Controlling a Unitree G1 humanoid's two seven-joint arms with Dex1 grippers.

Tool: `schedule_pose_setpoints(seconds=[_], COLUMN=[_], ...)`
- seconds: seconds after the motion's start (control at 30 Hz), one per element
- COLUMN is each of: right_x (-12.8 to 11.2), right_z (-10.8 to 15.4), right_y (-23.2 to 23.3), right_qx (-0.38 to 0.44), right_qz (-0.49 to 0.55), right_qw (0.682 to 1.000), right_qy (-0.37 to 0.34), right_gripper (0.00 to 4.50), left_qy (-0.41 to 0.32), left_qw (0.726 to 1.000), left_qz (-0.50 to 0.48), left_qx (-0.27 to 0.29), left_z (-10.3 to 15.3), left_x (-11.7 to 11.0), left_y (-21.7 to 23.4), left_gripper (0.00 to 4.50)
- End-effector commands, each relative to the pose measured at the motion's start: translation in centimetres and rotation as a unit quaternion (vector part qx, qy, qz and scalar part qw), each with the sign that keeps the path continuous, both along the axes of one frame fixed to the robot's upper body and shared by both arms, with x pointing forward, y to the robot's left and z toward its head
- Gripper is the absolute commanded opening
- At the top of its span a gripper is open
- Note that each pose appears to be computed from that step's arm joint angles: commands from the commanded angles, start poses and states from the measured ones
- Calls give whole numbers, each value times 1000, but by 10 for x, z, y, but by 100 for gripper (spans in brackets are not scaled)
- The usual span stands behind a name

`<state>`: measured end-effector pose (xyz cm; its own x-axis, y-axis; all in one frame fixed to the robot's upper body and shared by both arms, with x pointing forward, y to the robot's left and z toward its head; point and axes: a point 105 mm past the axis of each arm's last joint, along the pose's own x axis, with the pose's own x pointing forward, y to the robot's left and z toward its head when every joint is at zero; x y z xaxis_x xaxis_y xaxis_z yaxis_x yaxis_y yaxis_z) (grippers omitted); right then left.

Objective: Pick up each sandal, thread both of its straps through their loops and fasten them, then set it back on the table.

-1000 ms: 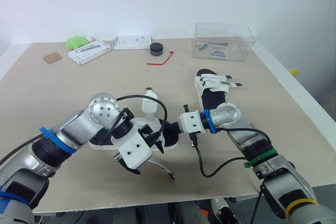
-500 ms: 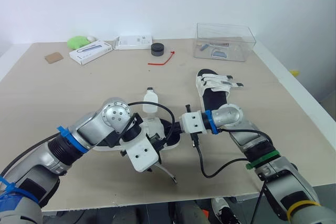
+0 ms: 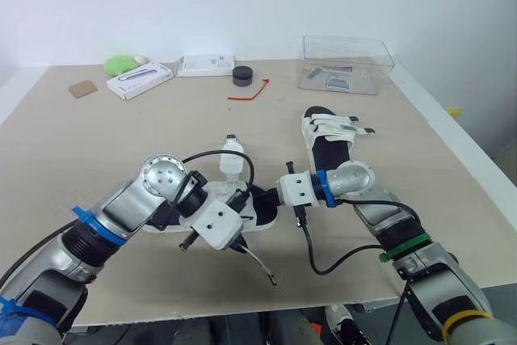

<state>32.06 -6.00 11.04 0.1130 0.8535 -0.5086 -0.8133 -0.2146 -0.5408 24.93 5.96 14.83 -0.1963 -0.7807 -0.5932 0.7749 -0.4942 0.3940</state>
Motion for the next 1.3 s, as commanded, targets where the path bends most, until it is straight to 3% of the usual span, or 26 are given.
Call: schedule_pose_setpoints(seconds=[0.03,0.2,0.37,0.5,0.63,0.77,0.93,1.3], right_x=[0,-2,-2,-1,0,0,0,-2], right_z=[-31,-31,-32,-32,-32,-31,-30,-31], right_y=[-19,-20,-20,-18,-16,-15,-15,-17], right_qx=[-63,-63,-64,-65,-65,-66,-65,-64], right_qz=[-31,-30,-30,-26,-23,-20,-19,-22], right_qw=[997,997,997,997,997,997,997,997], right_qy=[38,40,41,39,38,37,35,37], right_gripper=[0,0,0,0,0,0,0,0], left_qy=[17,97,192,267,302,319,355,434], left_qw=[987,947,870,789,742,719,694,672], left_qz=[97,208,317,400,446,478,480,428], left_qx=[-123,-227,-326,-382,-400,-392,-402,-421], left_z=[37,57,65,53,39,16,7,17], left_x=[14,22,31,39,41,40,42,43], left_y=[3,18,34,55,67,70,71,60], left_gripper=[8,8,8,8,8,8,8,8])
